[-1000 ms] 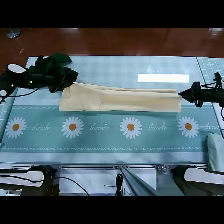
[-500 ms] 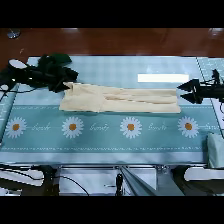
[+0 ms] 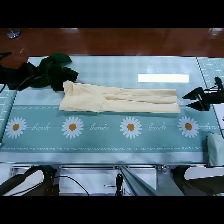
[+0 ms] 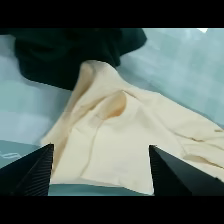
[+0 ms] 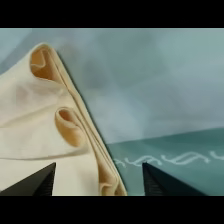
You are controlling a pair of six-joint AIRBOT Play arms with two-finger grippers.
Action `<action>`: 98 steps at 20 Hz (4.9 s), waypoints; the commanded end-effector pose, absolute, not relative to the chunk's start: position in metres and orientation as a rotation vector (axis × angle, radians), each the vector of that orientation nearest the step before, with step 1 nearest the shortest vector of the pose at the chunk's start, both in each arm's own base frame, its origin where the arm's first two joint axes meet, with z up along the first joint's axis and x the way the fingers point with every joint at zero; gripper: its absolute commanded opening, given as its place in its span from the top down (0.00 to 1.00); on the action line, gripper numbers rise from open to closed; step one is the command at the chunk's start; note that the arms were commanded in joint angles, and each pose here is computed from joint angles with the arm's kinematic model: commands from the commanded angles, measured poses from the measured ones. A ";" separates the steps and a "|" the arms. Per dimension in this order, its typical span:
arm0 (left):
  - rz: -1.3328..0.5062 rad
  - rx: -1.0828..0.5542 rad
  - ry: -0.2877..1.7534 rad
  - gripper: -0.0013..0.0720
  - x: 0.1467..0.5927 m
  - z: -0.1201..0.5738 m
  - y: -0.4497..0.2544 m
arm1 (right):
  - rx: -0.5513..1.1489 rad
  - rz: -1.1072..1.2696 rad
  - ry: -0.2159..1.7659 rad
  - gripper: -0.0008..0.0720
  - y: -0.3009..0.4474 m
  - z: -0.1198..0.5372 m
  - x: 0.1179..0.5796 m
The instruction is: Fold the shirts.
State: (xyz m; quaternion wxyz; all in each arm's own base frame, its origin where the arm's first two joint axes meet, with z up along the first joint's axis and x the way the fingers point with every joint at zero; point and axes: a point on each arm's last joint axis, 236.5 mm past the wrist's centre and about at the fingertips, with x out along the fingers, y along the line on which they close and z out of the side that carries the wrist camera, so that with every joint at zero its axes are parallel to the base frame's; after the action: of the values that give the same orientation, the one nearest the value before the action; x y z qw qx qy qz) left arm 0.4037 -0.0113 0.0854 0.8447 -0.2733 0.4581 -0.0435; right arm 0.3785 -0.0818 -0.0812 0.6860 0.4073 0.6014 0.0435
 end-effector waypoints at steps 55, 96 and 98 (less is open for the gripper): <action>-0.543 -0.363 0.750 0.95 0.399 0.223 -0.154 | 0.450 0.702 1.051 0.96 0.249 0.126 0.333; -0.414 -0.534 0.861 0.95 0.254 0.077 -0.136 | 0.865 0.326 1.522 0.14 0.211 -0.104 0.275; -0.414 -0.534 0.861 0.95 0.254 0.077 -0.136 | 0.821 0.388 1.523 0.27 0.234 -0.099 0.289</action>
State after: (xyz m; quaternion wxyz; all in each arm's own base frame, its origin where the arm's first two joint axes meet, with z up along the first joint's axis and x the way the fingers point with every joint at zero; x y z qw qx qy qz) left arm 0.2535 -0.1363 0.0772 0.8535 -0.2538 0.4099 -0.1978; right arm 0.2783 0.2004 -0.0975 0.6423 0.3753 0.6556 0.1297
